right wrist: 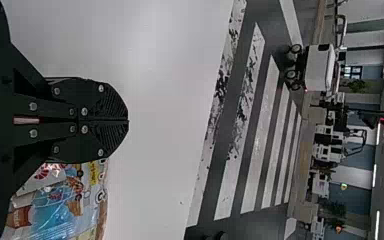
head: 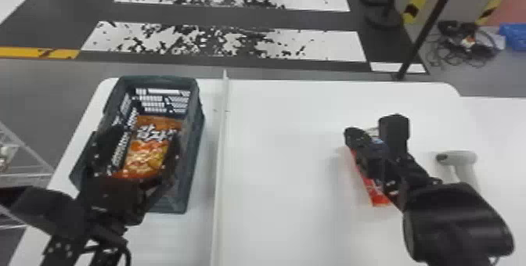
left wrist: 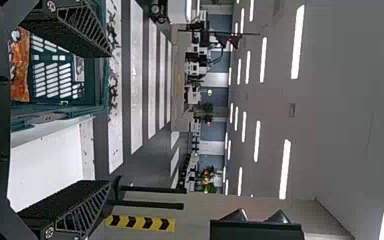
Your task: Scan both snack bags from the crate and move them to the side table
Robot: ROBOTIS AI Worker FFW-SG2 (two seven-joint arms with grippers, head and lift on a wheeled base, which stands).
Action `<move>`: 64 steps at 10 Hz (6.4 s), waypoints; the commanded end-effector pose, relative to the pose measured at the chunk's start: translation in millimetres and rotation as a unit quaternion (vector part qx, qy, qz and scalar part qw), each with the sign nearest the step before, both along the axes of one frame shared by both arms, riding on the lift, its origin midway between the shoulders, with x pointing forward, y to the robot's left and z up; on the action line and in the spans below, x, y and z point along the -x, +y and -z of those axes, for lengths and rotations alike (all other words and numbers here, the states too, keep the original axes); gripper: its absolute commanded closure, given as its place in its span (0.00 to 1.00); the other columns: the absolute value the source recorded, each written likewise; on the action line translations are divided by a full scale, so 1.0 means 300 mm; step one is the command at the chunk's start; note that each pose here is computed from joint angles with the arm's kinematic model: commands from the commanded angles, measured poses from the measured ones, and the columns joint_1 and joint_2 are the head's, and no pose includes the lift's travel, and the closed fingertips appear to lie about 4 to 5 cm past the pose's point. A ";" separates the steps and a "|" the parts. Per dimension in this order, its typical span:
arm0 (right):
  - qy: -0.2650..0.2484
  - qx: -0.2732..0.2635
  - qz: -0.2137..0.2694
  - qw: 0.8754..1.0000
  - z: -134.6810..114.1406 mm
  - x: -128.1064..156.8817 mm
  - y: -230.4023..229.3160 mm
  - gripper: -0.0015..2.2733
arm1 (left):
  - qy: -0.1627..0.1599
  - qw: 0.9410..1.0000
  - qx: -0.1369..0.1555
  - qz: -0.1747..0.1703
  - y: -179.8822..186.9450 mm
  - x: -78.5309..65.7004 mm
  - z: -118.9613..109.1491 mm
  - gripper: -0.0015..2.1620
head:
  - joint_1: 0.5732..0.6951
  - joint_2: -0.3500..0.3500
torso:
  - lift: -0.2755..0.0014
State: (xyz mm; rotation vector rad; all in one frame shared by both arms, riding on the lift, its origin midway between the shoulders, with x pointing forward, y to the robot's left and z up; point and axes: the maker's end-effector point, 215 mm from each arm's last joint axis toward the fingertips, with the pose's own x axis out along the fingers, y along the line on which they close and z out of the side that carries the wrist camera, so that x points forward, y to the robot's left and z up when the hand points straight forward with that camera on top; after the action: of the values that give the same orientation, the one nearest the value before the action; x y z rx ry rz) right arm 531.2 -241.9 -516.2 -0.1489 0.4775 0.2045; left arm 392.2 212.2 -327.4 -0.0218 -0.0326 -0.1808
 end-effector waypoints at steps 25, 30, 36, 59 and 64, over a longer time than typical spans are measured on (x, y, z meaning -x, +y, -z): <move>-0.022 -0.012 0.158 0.987 -0.065 0.133 -0.549 0.97 | 0.007 1.000 0.003 0.002 0.001 0.004 0.028 0.04 | 1.00 0.23 | 0.72; -0.001 0.006 0.186 0.983 0.009 0.275 -0.684 0.97 | 0.007 1.000 0.006 0.003 0.001 -0.001 0.030 0.04 | 1.00 0.08 | 0.72; 0.018 0.008 0.176 0.984 0.065 0.316 -0.639 0.97 | 0.010 1.000 0.011 0.002 0.015 -0.010 0.038 0.04 | 1.00 0.08 | 0.72; 0.106 0.043 0.146 0.983 0.002 0.410 -0.964 0.01 | 0.036 0.999 0.014 -0.001 0.007 -0.019 0.126 0.05 | 1.00 0.00 | 0.72; 0.145 0.042 0.119 0.981 0.082 0.364 -0.951 0.06 | 0.037 0.999 0.015 -0.004 0.013 -0.010 0.130 0.05 | 1.00 0.00 | 0.72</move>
State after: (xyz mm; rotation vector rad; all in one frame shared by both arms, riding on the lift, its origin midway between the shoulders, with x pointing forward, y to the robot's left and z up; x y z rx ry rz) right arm 420.2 -526.6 -539.3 -0.1392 0.7851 -0.0338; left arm 395.2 216.5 -366.3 -0.0567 0.0390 -0.1706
